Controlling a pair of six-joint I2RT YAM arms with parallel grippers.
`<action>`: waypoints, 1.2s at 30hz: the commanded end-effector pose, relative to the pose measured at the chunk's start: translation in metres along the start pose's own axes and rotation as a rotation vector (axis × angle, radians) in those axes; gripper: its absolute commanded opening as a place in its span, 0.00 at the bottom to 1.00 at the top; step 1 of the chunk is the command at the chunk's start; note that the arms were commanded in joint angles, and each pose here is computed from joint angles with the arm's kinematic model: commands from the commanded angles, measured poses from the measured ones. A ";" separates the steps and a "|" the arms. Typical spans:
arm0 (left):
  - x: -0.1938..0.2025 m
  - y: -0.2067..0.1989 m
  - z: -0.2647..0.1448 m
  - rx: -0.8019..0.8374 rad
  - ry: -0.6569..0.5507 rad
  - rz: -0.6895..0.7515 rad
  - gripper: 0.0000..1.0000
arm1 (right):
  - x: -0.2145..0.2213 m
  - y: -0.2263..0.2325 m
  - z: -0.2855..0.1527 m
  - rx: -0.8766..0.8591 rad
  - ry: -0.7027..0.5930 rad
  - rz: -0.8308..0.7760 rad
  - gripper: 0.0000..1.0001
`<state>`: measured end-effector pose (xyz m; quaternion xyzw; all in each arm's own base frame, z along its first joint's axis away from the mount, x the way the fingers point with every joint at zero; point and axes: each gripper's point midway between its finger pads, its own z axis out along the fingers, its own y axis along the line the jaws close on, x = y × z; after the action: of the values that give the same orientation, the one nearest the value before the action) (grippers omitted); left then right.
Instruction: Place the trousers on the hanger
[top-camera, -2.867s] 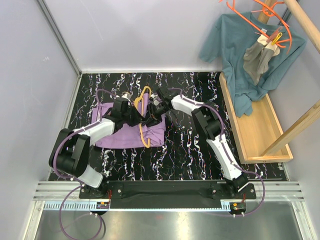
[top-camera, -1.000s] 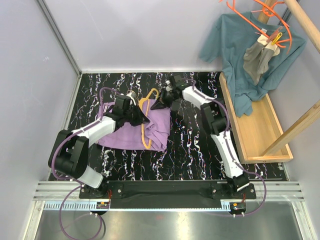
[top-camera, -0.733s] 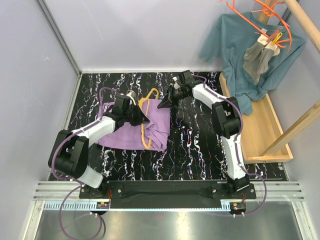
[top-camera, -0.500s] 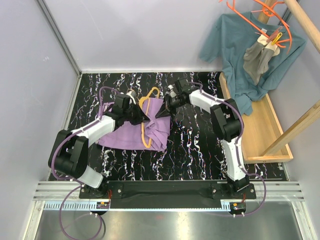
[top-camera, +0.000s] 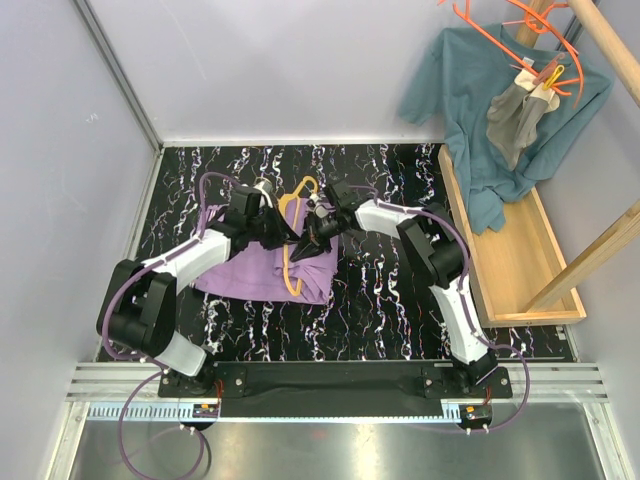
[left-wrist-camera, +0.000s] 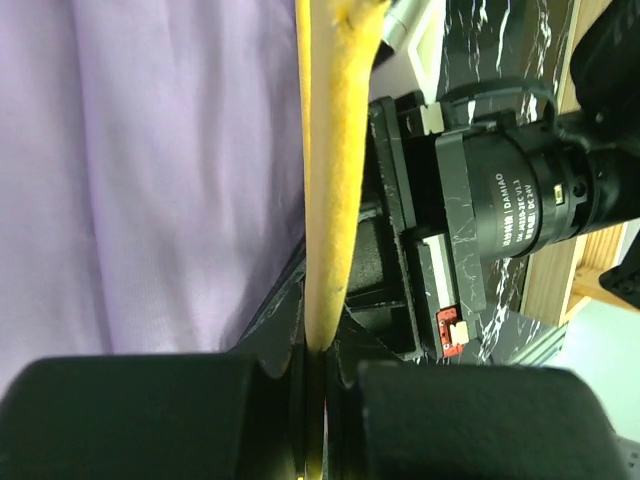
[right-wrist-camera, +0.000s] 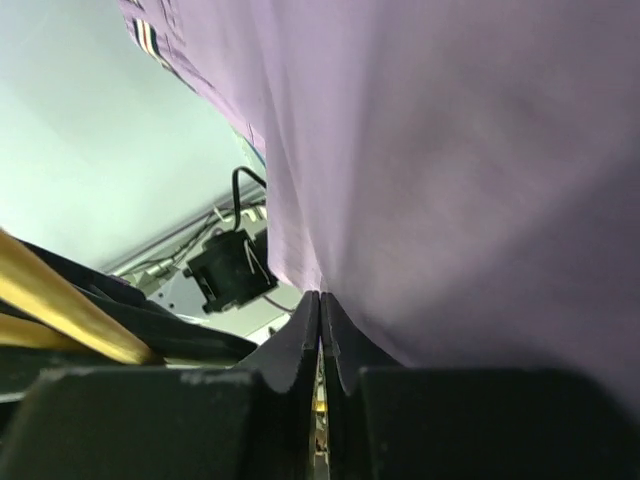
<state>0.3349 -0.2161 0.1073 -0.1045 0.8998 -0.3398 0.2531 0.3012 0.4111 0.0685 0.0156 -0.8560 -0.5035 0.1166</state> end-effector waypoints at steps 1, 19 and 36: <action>-0.023 -0.036 -0.008 0.124 -0.079 0.037 0.00 | 0.017 0.008 0.005 -0.017 0.077 -0.066 0.10; -0.016 -0.025 -0.010 0.084 -0.057 0.091 0.00 | -0.029 0.023 -0.089 0.204 -0.216 -0.075 0.45; -0.016 -0.022 -0.010 0.070 -0.050 0.125 0.00 | -0.091 0.099 -0.124 -0.018 -0.443 0.018 0.55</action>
<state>0.3338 -0.2171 0.1122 -0.0689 0.8994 -0.3392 0.2670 0.4128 0.3440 0.1347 -0.0928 -0.8991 -0.4262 -0.0365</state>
